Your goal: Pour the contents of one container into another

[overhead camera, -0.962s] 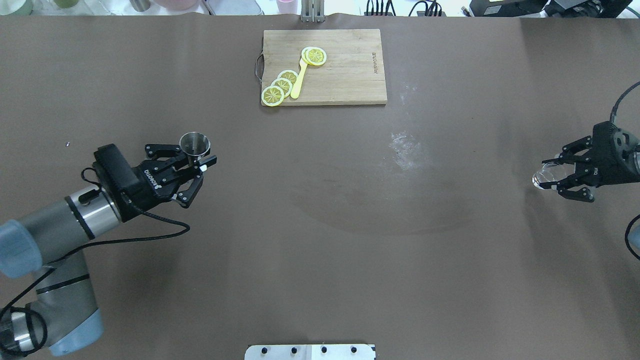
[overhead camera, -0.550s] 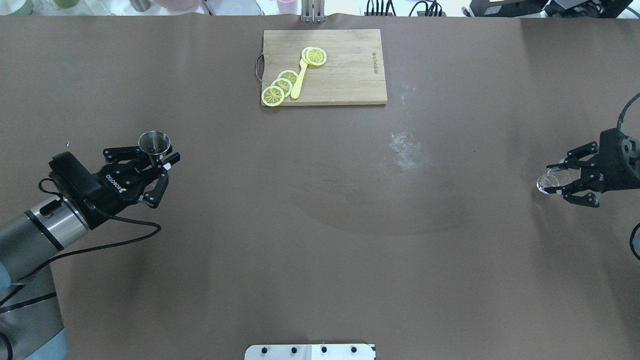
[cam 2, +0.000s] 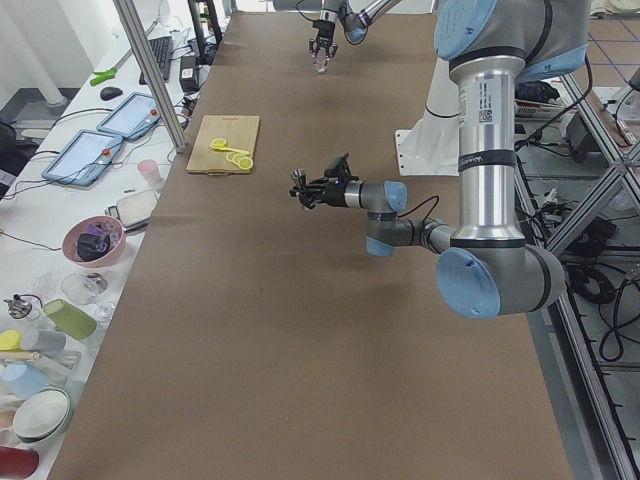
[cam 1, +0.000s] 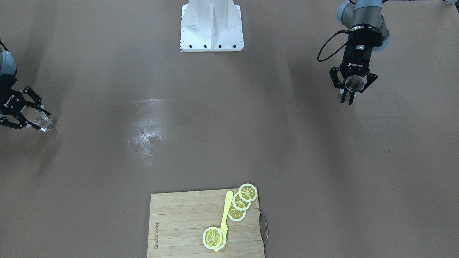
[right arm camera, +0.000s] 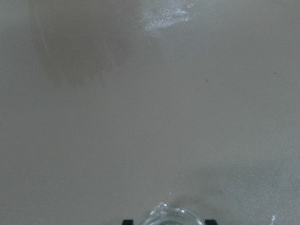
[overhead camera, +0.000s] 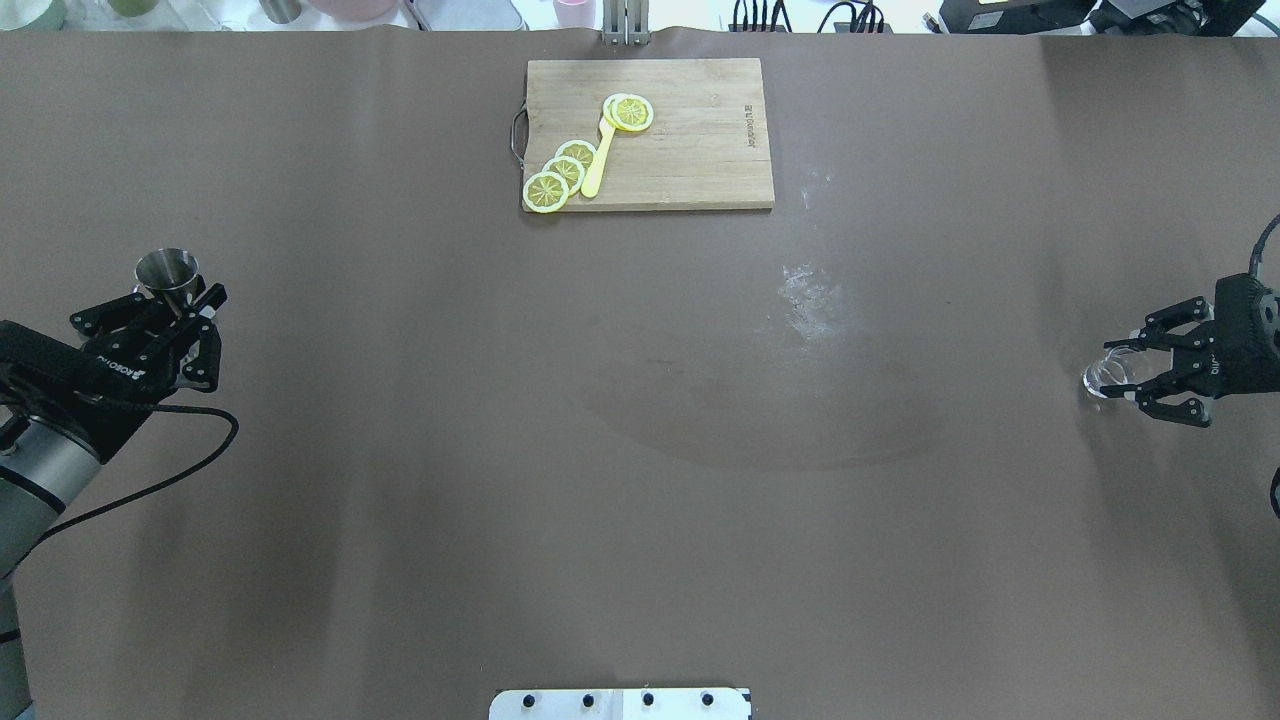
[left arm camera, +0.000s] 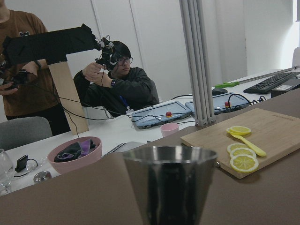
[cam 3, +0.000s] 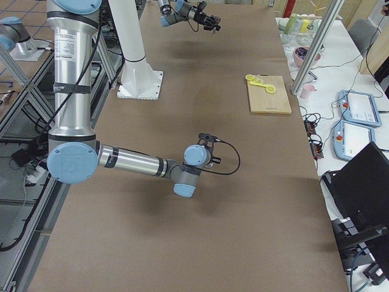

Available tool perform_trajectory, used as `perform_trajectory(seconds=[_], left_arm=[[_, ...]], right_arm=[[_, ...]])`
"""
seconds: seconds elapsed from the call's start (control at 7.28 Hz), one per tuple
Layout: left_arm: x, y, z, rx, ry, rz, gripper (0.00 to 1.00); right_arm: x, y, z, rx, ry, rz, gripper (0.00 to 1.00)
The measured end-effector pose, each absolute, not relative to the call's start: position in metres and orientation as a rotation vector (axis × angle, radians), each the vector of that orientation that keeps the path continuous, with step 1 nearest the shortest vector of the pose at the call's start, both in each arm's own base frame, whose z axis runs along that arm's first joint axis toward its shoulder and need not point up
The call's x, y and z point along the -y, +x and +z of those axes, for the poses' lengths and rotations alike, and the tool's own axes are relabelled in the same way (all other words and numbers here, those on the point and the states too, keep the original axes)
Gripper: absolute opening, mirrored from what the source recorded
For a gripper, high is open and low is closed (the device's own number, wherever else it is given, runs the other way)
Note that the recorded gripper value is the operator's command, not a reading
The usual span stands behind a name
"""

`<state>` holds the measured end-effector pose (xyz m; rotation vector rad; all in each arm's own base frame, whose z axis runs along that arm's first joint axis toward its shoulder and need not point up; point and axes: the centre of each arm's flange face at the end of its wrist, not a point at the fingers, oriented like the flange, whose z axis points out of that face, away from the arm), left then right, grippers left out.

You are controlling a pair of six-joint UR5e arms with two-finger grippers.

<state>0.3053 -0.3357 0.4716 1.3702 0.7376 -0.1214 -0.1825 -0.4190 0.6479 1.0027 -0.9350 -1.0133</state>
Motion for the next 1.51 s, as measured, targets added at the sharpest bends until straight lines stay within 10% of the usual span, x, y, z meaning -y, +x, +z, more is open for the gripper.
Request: perform_trajectory(seconds=[1.51], left_arm=[[0.295, 0.327, 0.590, -0.587, 1.340, -0.372, 0.00]], right_arm=[[0.375, -0.046, 0.694, 0.986, 0.879, -0.728, 1.00]])
